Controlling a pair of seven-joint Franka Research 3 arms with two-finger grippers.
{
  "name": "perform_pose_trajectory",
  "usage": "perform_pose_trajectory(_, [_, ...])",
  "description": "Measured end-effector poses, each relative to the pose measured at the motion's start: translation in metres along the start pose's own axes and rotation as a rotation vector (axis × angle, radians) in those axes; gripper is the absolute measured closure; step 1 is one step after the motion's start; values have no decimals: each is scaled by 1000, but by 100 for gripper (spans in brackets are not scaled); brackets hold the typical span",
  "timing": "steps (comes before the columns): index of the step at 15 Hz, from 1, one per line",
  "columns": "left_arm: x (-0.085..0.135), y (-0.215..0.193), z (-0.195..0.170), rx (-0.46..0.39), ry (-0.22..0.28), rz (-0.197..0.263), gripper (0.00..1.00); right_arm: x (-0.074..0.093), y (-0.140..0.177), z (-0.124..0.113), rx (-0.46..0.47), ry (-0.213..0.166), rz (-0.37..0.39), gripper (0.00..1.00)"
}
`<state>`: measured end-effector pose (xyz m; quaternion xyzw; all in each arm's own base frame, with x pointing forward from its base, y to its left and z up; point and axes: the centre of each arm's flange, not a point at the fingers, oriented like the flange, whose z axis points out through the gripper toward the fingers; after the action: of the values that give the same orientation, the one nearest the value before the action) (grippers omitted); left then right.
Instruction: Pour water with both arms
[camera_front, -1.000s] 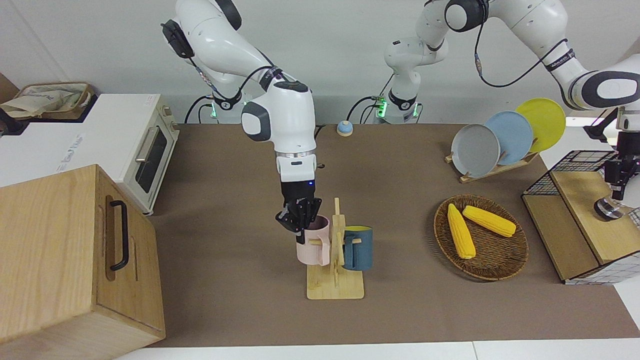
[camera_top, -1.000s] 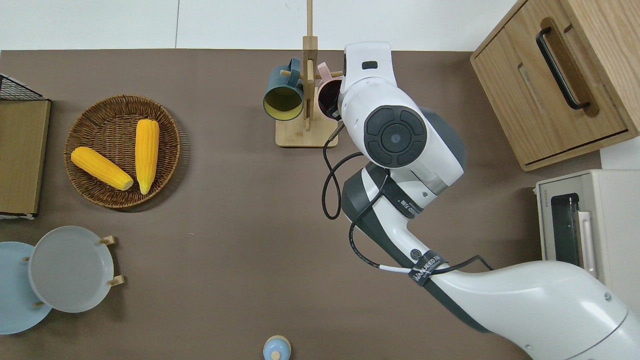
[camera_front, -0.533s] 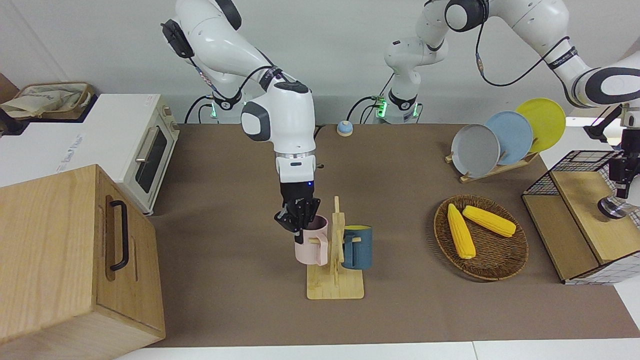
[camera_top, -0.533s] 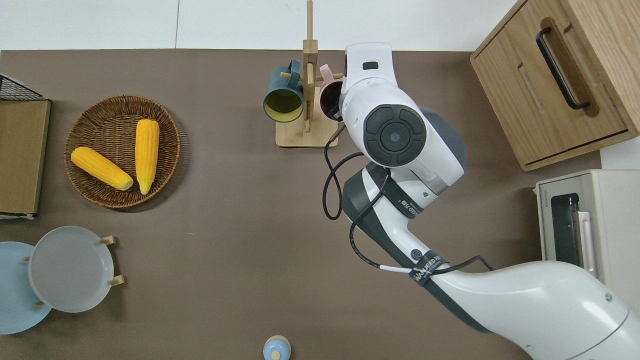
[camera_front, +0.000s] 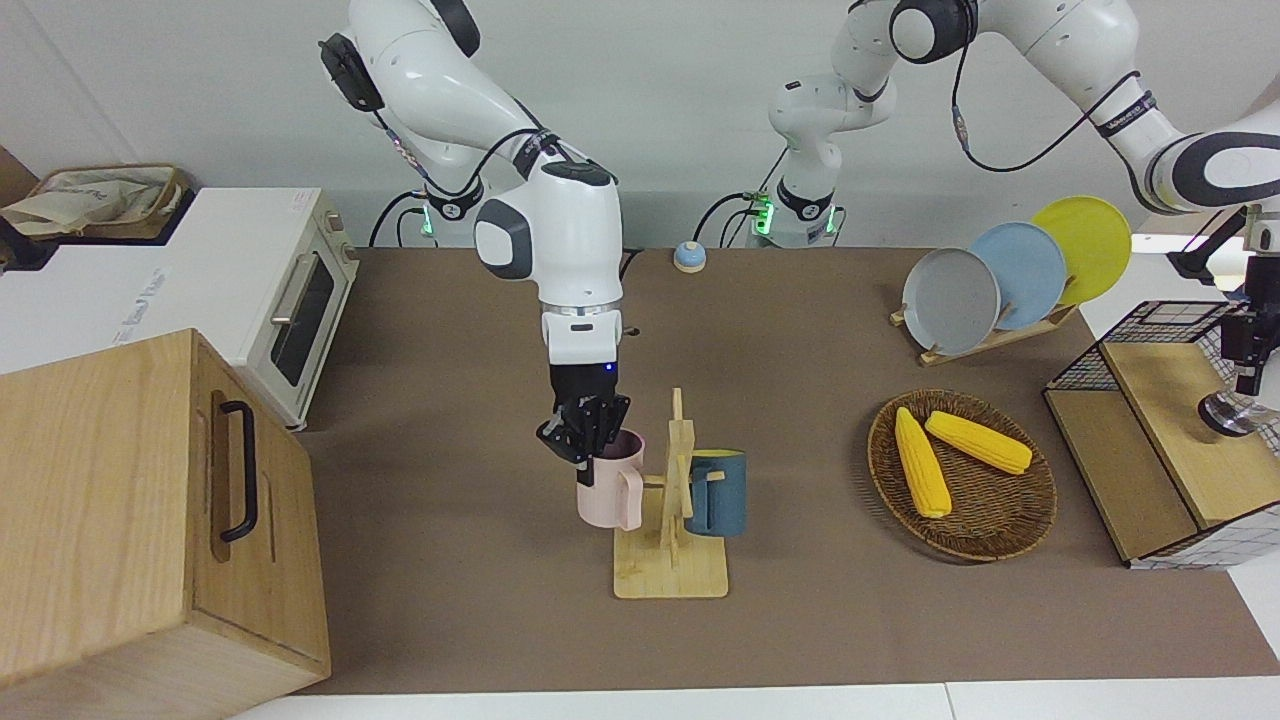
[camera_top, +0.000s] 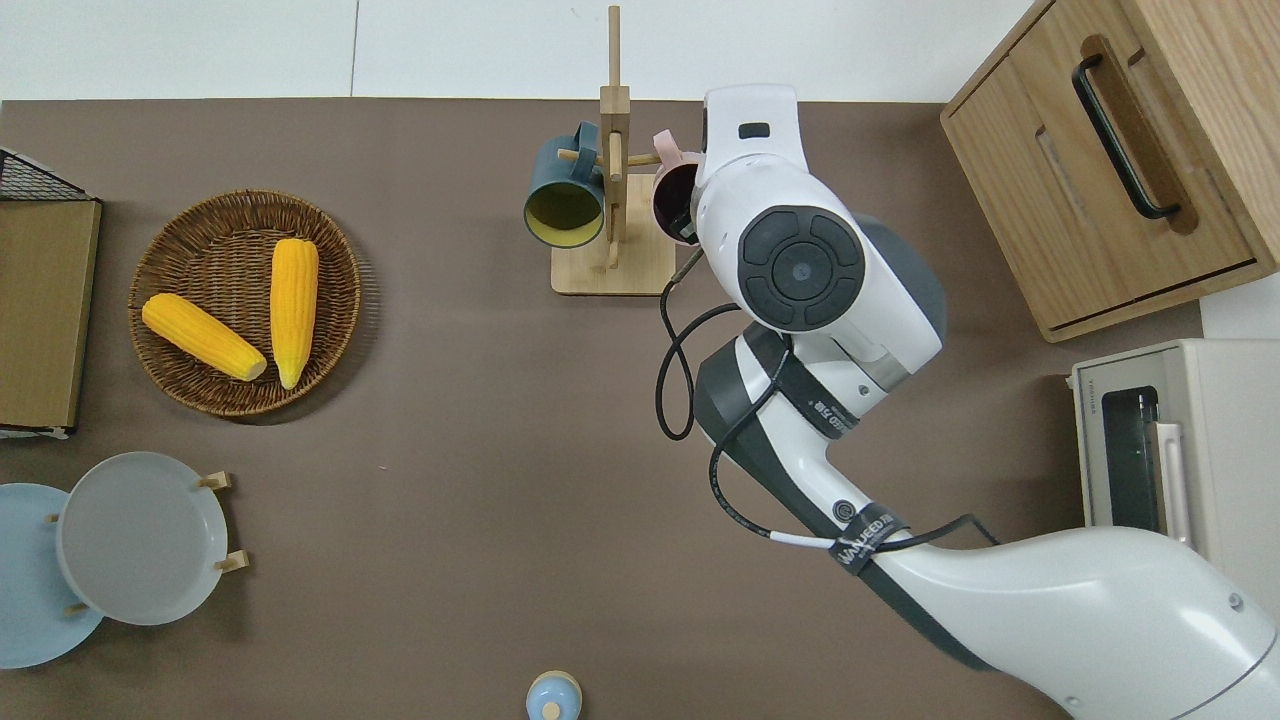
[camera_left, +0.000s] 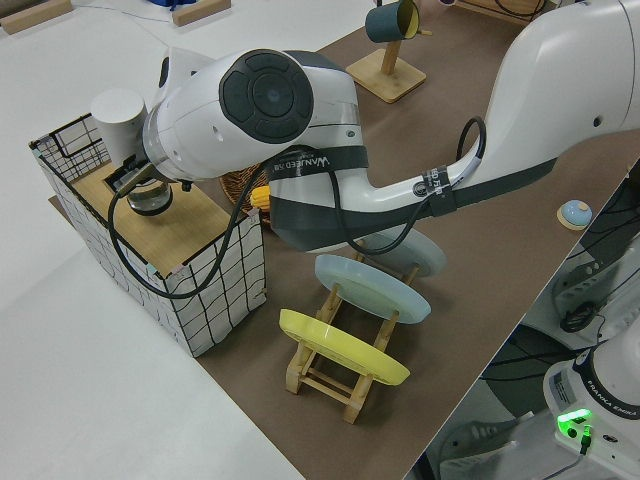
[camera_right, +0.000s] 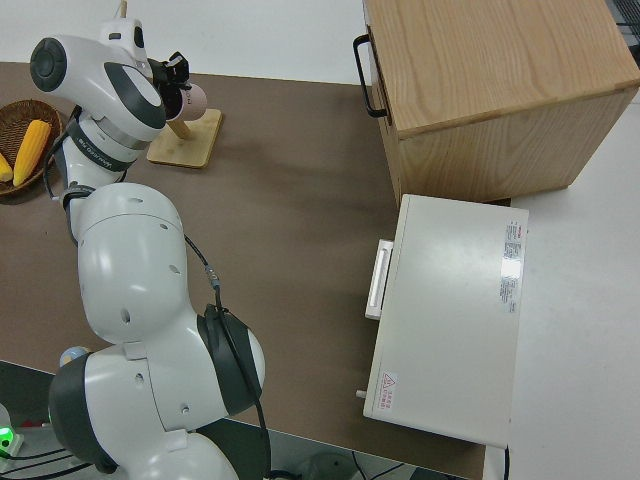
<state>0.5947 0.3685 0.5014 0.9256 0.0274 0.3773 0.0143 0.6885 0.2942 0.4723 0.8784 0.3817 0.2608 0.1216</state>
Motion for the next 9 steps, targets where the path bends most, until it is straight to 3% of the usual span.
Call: perform_pose_trajectory(9, [9,4,-16,10,-31,-4,36,-17,10,-16,-20,-25,-5,95])
